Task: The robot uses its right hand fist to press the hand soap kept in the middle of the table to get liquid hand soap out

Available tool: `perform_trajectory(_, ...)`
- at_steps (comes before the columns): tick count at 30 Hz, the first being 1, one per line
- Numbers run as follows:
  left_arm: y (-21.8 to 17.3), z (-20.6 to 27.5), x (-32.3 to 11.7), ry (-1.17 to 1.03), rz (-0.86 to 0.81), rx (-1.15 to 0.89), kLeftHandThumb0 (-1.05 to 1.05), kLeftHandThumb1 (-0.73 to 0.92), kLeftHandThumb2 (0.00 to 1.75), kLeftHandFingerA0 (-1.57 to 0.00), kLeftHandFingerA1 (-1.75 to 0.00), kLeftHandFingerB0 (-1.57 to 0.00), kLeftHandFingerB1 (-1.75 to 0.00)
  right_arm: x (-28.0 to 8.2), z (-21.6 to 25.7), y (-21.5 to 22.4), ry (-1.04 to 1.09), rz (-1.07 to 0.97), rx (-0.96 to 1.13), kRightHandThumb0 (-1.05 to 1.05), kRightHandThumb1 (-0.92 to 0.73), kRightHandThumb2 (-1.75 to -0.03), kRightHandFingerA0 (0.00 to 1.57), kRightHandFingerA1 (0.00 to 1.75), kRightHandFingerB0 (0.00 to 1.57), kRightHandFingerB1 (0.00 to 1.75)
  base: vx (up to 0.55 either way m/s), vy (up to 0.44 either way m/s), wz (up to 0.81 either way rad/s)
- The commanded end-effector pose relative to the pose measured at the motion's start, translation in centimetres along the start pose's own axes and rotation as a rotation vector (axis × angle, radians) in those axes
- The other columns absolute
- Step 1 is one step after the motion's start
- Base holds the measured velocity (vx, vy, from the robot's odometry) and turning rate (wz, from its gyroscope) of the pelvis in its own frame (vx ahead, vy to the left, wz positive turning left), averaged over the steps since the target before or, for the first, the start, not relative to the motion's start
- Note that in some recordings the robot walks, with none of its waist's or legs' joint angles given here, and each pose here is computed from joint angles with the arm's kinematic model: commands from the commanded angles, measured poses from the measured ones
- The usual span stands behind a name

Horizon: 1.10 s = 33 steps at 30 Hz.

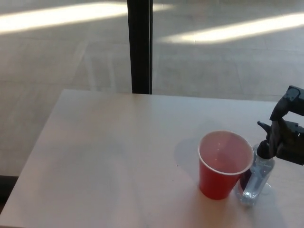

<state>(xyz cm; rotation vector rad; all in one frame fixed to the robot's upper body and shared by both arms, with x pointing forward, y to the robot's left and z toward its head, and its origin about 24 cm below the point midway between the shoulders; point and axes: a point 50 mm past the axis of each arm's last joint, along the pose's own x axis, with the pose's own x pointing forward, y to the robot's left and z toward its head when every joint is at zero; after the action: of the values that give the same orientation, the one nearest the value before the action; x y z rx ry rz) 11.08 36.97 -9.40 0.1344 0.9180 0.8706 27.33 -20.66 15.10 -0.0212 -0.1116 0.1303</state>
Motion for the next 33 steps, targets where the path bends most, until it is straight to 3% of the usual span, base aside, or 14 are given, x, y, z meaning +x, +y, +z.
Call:
perform_trajectory(1,0.9,0.4,0.2,-0.004,0.025,-0.015,-0.41,0.85,1.26,-0.54,-1.23,-0.29,-1.00,-0.3,-1.8,-1.1,0.099,-0.033,-0.020,-0.11,-0.53,-1.28,0.94,1.75,0.74,1.58,0.00,0.000,0.00)
perform_trajectory(5,0.9,0.3,0.1,-0.001,0.030,-0.016,-0.40,0.84,1.26,-0.52,-1.19,-0.18,-0.90,-0.2,-1.5,-1.5,0.113,-0.046,-0.023,-0.11,-0.54,-1.25,0.94,1.75,0.74,1.58,0.00,0.000,0.00)
perform_trajectory(7,1.0,0.2,0.2,-0.006,0.024,0.020,-0.40,0.84,1.28,-0.56,-1.23,-0.35,-1.05,0.0,-1.3,-1.8,0.114,-0.052,-0.034,-0.12,-0.54,-1.25,0.96,1.75,0.75,1.56,0.00,0.000,0.00)
perform_trajectory(8,1.0,0.2,0.1,-0.007,0.024,0.013,-0.42,0.84,1.26,-0.54,-1.28,-0.29,-1.02,0.1,-1.3,-1.9,0.110,-0.055,-0.037,-0.12,-0.53,-1.28,0.97,1.75,0.76,1.57,0.00,0.000,0.00)
perform_trajectory(9,1.0,0.2,0.1,-0.006,0.020,-0.001,-0.42,0.85,1.28,-0.54,-1.30,-0.37,-1.19,0.2,-1.3,-2.0,0.108,-0.063,-0.041,-0.12,-0.52,-1.28,0.98,1.75,0.77,1.55,0.00,0.000,0.00)
perform_trajectory(10,1.0,0.2,0.2,-0.002,0.021,0.008,-0.42,0.85,1.25,-0.55,-1.25,-0.27,-1.01,0.4,-1.4,-2.2,0.110,-0.069,-0.048,-0.13,-0.53,-1.27,0.97,1.75,0.77,1.55,0.00,0.000,0.00)
perform_trajectory(12,0.9,0.3,0.2,-0.002,0.024,0.012,-0.40,0.84,1.26,-0.55,-1.19,-0.22,-0.89,0.5,-1.5,-2.3,0.121,-0.077,-0.059,-0.13,-0.55,-1.25,0.98,1.75,0.78,1.53,0.00,0.000,0.00)
perform_trajectory(18,0.8,0.3,0.1,-0.002,0.027,0.005,-0.41,0.84,1.27,-0.53,-1.19,-0.25,-0.94,1.0,-2.0,-2.3,0.145,-0.083,-0.065,-0.11,-0.53,-1.27,0.94,1.75,0.74,1.59,0.00,0.000,0.00)
perform_trajectory(19,0.8,0.3,0.1,-0.002,0.028,-0.004,-0.42,0.84,1.27,-0.53,-1.26,-0.26,-1.01,1.1,-2.1,-2.3,0.147,-0.086,-0.066,-0.11,-0.52,-1.27,0.94,1.75,0.74,1.58,0.00,0.000,0.00)
perform_trajectory(21,0.8,0.3,0.1,-0.001,0.032,-0.008,-0.42,0.84,1.27,-0.54,-1.29,-0.24,-0.98,1.3,-2.2,-2.2,0.142,-0.077,-0.068,-0.13,-0.53,-1.25,0.92,1.75,0.72,1.60,0.00,0.000,0.00)
perform_trajectory(22,0.8,0.2,0.1,-0.001,0.031,-0.005,-0.39,0.84,1.24,-0.54,-1.25,-0.17,-0.85,1.4,-2.2,-2.1,0.139,-0.075,-0.069,-0.14,-0.57,-1.20,0.94,1.75,0.73,1.58,0.00,0.000,0.00)
perform_trajectory(25,0.8,0.0,0.1,0.008,0.021,0.015,-0.41,0.84,1.25,-0.55,-1.15,-0.26,-0.87,1.6,-1.7,-1.9,0.121,-0.079,-0.078,-0.14,-0.53,-1.26,0.94,1.75,0.74,1.61,0.00,0.000,0.00)
perform_trajectory(27,0.8,0.1,0.1,0.004,0.025,0.017,-0.41,0.84,1.25,-0.55,-1.16,-0.20,-0.84,1.7,-1.6,-1.9,0.116,-0.078,-0.078,-0.14,-0.53,-1.25,0.94,1.75,0.74,1.62,0.00,0.000,0.00)
perform_trajectory(33,0.9,0.0,0.1,0.003,0.025,0.010,-0.42,0.84,1.26,-0.55,-1.28,-0.31,-1.02,1.5,-0.6,-1.6,0.081,-0.057,-0.081,-0.14,-0.53,-1.27,0.95,1.75,0.74,1.64,0.00,0.000,0.00)
